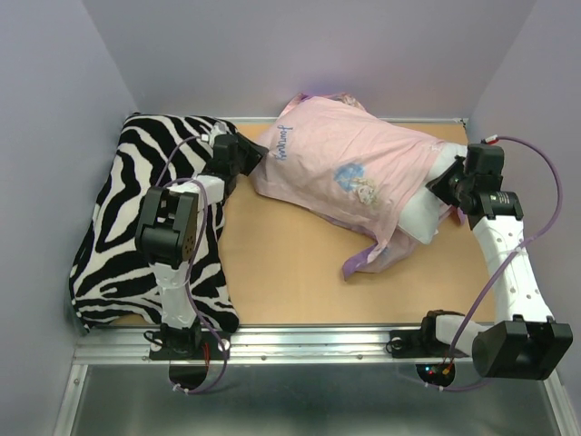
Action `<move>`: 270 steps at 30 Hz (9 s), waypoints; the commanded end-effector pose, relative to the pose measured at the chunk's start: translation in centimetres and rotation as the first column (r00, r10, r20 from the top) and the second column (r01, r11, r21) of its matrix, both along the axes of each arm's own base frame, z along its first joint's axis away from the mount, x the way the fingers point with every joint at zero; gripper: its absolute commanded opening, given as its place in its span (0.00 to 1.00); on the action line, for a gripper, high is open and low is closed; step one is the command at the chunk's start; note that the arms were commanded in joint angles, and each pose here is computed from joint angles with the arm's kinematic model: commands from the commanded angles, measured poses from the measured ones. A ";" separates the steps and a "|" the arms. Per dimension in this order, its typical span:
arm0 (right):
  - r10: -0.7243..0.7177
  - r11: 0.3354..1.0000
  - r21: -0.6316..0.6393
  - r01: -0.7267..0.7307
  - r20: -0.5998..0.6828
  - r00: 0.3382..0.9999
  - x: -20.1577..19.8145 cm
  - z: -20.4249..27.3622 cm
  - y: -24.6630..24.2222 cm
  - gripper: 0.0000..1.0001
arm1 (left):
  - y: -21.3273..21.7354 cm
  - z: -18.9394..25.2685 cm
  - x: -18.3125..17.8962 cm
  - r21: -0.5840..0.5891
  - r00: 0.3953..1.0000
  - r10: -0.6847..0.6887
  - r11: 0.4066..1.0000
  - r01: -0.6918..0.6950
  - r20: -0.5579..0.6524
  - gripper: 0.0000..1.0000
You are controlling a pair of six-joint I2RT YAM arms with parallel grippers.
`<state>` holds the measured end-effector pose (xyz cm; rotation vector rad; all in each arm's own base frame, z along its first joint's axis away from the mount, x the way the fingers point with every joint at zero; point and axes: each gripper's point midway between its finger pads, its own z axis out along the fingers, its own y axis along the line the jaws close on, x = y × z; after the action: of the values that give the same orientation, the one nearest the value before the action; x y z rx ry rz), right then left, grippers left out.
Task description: Remove the pillowcase from the pillow
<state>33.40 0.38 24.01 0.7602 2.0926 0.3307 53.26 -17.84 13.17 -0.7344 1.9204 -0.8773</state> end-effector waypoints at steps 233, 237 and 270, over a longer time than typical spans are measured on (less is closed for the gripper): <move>-0.307 0.925 0.302 0.231 0.236 0.922 13.8 0.8 -6.8 0.01 | 0.2 14.8 -37.0 0.453 0.893 -0.446 0.808 0.377 0.053 0.00; -0.368 0.911 0.298 0.285 0.274 0.889 14.2 4.9 -10.5 0.01 | 1.6 16.5 -36.8 0.451 0.912 -0.400 0.833 0.320 0.091 0.00; -0.223 0.945 0.291 0.153 0.227 0.948 11.9 5.4 -11.0 0.01 | -3.1 20.7 -33.5 0.489 0.873 -0.441 0.821 0.296 0.211 0.00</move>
<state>45.43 -7.46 29.92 1.0677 1.8342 0.7953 18.29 -16.57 34.52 0.0364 1.9522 -0.5675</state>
